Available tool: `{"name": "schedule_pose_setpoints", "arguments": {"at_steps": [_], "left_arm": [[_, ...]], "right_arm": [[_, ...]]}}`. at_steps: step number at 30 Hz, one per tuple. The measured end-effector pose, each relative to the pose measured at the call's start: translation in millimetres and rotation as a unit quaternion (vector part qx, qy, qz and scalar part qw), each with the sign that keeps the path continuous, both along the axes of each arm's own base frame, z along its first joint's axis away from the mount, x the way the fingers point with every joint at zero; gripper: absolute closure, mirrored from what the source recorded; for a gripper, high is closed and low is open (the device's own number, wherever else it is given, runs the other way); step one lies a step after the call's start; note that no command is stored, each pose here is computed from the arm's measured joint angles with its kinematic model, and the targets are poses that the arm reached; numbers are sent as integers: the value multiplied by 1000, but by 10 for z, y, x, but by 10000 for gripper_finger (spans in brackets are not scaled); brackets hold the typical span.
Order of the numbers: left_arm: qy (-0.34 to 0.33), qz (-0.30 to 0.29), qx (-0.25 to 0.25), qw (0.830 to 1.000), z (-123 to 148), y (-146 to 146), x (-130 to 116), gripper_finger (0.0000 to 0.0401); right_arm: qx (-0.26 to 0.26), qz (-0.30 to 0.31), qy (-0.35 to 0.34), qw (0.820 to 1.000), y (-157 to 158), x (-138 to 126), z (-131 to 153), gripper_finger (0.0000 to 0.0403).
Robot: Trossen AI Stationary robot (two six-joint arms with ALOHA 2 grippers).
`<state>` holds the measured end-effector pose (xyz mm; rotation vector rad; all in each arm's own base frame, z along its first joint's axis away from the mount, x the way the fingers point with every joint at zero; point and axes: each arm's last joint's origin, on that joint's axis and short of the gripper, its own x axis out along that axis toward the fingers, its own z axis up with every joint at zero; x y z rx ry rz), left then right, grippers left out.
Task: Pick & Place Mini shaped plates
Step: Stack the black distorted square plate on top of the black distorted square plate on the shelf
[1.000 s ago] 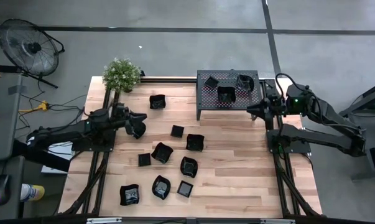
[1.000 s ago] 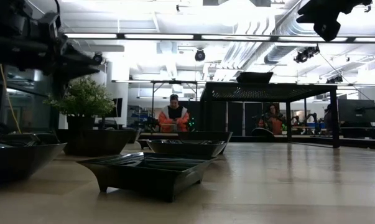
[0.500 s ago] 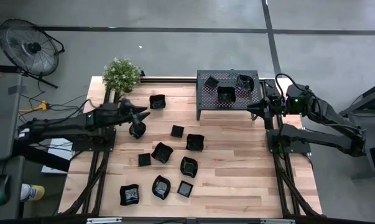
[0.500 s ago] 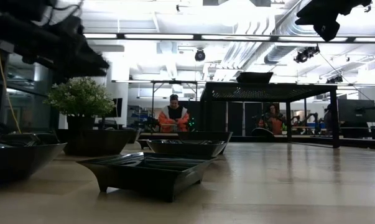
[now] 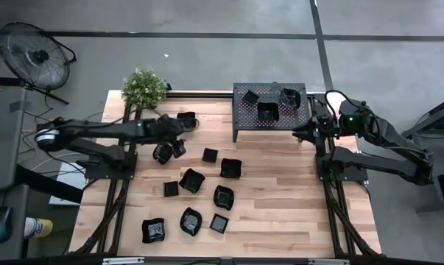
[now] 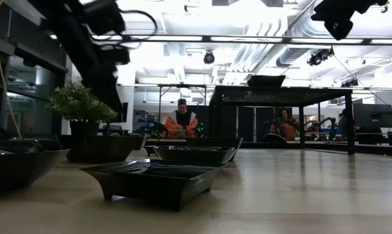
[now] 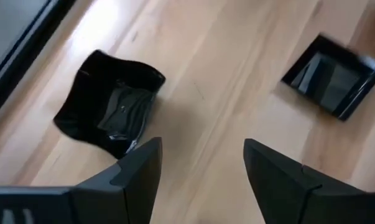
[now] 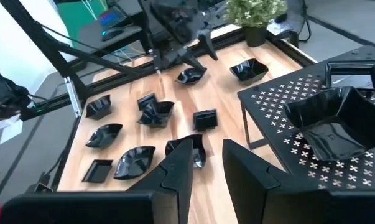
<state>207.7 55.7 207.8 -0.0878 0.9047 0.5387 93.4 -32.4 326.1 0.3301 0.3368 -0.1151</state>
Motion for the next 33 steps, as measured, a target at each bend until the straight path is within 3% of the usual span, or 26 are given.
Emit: {"name": "schedule_pose_setpoints", "arguments": {"at_steps": [8, 17, 27, 33], "left_arm": [[68, -26, 33, 997, -75, 249, 217, 179], [91, -54, -7, 994, -74, 637, 40, 179], [109, -117, -8, 987, -154, 708, 54, 179], [120, -115, -10, 986, -257, 744, 109, 179]], "right_arm": [[-10, 10, 0, 1000, 3, 0, 0, 320], [-11, 22, -2, 1000, 10, 1, 1, 320], [-12, 26, -2, 1000, 12, 1, 2, 320], [-11, 23, -2, 1000, 10, 1, 3, 320]]}}
